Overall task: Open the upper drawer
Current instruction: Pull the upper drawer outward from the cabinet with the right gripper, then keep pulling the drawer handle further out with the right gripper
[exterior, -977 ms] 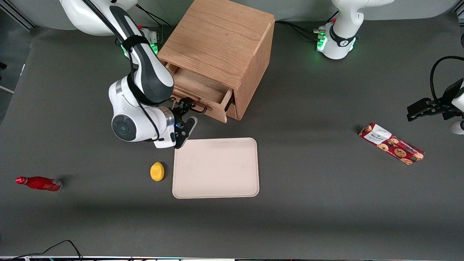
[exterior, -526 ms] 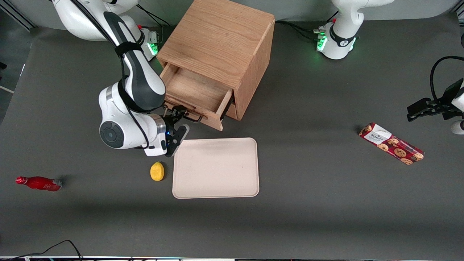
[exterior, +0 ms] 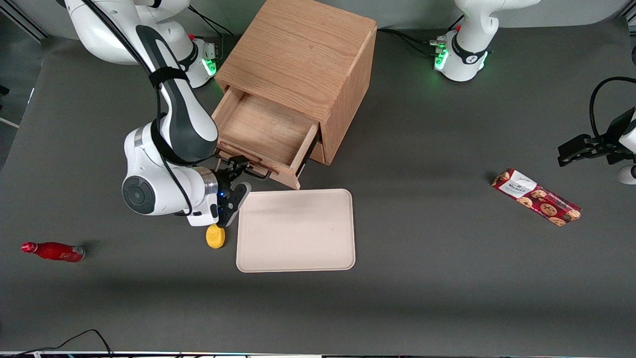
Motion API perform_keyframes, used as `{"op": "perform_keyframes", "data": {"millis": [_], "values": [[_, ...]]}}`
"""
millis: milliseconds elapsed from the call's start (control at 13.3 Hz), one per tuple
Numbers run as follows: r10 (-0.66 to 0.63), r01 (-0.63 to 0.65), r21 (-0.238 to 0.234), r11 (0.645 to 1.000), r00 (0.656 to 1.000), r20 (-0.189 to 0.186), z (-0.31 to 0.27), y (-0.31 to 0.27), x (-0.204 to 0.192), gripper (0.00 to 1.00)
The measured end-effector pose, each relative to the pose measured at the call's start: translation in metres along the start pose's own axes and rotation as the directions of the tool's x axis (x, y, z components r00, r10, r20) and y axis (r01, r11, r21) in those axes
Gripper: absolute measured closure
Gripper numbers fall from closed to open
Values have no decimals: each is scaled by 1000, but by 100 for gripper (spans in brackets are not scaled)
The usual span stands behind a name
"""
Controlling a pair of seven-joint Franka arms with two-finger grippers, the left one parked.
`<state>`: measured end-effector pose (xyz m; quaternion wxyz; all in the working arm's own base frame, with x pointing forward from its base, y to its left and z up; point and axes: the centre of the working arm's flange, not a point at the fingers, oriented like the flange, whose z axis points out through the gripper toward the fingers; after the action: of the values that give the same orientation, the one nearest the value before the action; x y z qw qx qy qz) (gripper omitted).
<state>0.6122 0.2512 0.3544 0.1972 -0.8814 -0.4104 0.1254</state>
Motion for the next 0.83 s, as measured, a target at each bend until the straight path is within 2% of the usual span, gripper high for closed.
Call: {"op": "perform_keyframes", "data": {"millis": [827], "values": [[9,-10,-13,1000,999,-31,-12,37,-3,0]]}}
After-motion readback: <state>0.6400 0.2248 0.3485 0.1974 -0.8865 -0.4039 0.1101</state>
